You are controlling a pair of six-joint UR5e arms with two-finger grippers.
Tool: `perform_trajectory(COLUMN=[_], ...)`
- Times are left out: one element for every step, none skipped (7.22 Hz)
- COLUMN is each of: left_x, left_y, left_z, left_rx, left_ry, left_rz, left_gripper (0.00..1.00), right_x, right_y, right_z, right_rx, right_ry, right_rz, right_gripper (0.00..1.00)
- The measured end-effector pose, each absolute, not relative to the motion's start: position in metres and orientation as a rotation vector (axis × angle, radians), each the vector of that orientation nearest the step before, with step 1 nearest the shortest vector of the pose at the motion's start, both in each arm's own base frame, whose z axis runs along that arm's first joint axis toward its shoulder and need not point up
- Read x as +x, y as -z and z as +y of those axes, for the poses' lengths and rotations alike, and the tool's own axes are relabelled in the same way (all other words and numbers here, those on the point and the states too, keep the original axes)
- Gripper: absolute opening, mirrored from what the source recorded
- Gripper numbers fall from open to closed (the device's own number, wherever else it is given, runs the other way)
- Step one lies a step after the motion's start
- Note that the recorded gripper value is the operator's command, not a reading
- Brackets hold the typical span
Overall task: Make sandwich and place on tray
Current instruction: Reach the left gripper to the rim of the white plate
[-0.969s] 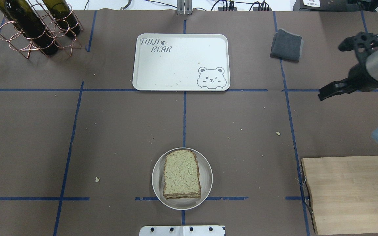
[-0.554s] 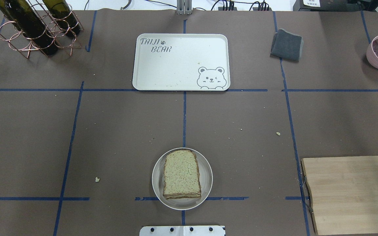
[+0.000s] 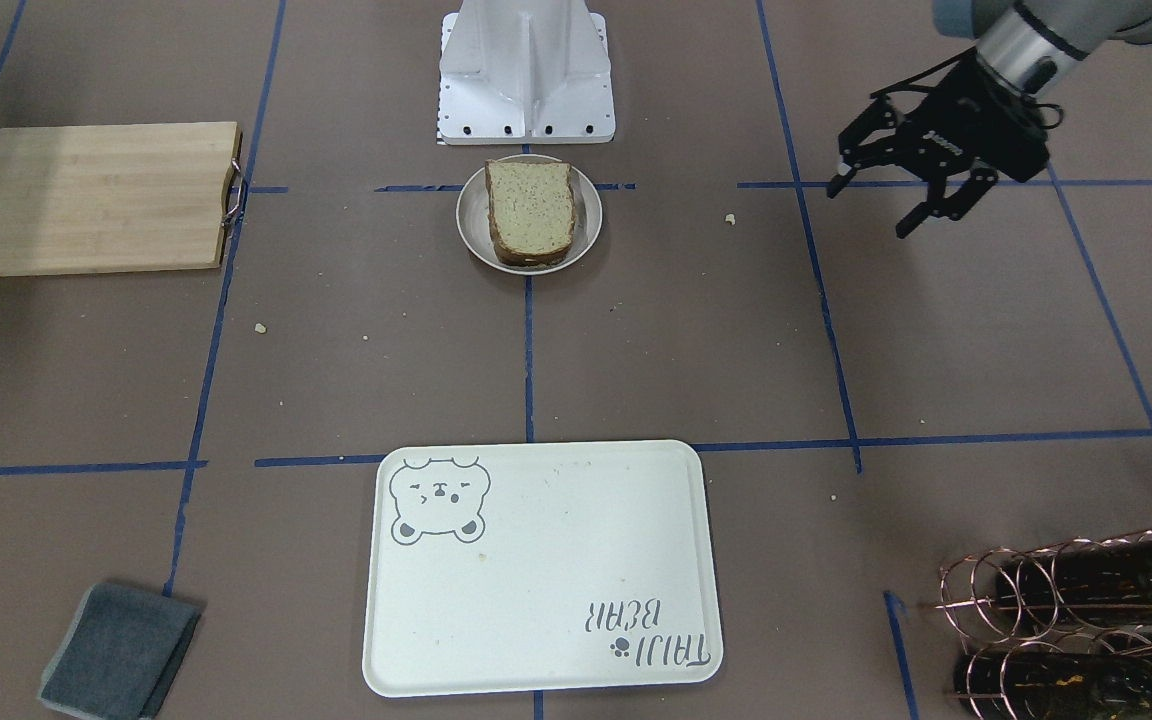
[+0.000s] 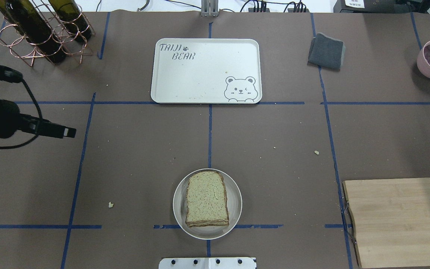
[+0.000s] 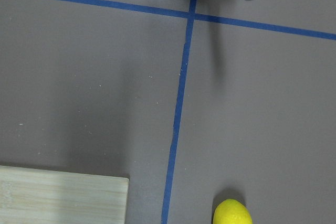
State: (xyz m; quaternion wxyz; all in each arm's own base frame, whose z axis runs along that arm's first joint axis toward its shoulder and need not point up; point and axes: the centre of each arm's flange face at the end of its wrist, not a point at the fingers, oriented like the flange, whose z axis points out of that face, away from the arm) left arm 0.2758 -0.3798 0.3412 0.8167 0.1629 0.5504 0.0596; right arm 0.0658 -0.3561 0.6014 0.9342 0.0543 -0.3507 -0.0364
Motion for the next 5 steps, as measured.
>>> perform_trajectory(left_x=[0.325,0.368,0.41,0.451,0.486], left_y=[-0.332,-0.324,-0.319,-0.314,-0.311], left_z=[-0.354,-0.327,-0.304,-0.292,-0.287], left_rx=[0.284,0.231,0.194,0.174,0.167], left_ry=[-0.039,0.04,0.104,0.143,0.162], left_rz=[1.188,1.201,1.211,1.212,1.205], left_gripper=[0.69,0.69,0.69,0.68,0.59], right_x=[0.068,0.069,0.07,0.071,0.072], right_y=[-0.605,-0.607,-0.607,-0.607,-0.608], right_z=[-0.354,-0.353,-0.352,-0.352,-0.352], right_rx=[0.107,0.105,0.105,0.106,0.106], right_ry=[0.068,0.065,0.063,0.061,0.06], right_rz=[-0.722,-0.725,-0.725,-0.725,-0.724], right_gripper=[1.0,1.0,1.0,1.0,1.0])
